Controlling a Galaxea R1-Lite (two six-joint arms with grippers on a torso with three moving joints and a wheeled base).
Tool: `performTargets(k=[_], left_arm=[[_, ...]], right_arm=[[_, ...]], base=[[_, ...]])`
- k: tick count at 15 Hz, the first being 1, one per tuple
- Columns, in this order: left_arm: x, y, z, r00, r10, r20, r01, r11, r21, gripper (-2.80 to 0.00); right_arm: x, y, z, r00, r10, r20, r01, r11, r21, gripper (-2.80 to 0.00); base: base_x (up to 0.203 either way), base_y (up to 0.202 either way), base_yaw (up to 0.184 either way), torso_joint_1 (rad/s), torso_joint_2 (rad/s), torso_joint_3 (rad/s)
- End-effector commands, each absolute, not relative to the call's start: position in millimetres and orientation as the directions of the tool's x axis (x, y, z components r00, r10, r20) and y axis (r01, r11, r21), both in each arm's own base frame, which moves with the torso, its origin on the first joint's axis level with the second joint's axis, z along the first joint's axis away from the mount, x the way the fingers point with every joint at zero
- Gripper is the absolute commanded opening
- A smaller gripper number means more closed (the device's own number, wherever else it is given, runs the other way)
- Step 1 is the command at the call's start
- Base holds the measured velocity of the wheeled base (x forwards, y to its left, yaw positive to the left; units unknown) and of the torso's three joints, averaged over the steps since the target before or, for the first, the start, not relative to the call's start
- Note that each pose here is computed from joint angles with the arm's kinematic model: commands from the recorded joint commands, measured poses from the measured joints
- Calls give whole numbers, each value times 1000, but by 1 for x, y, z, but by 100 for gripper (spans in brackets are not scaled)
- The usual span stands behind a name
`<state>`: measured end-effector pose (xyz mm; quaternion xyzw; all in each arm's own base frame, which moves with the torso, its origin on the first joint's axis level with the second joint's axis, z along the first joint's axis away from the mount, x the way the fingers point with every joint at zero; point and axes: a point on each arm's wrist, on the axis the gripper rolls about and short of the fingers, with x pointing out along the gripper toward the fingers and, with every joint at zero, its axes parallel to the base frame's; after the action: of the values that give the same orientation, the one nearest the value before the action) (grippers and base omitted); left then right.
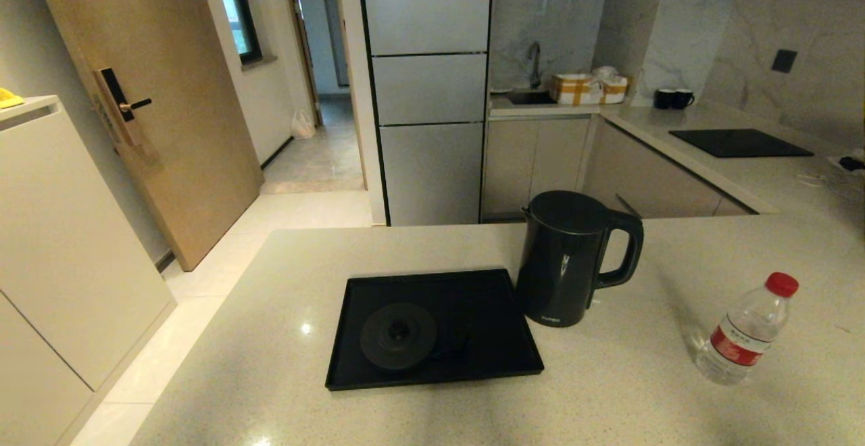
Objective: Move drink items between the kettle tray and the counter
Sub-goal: Return the kettle to its original position
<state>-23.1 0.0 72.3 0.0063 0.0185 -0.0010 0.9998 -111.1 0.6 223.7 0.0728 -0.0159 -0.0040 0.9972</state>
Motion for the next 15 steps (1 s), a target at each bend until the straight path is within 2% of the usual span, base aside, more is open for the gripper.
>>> performTargets(k=[1, 11, 15], left_arm=[[-23, 0, 72, 999, -2, -37, 2, 1000, 12, -280], [-23, 0, 72, 999, -2, -37, 2, 1000, 12, -280], [-23, 0, 72, 999, -2, -37, 2, 1000, 12, -280]], right_arm=[[-110, 1, 220, 1000, -11, -4, 11, 989, 147, -280], [-109, 1, 212, 995, 17, -99, -2, 989, 147, -280], [-95, 4, 218, 978, 111, -176, -82, 983, 163, -280]], base=[[0, 0, 0, 0, 0, 0], [0, 0, 0, 0, 0, 0], [0, 0, 0, 0, 0, 0]])
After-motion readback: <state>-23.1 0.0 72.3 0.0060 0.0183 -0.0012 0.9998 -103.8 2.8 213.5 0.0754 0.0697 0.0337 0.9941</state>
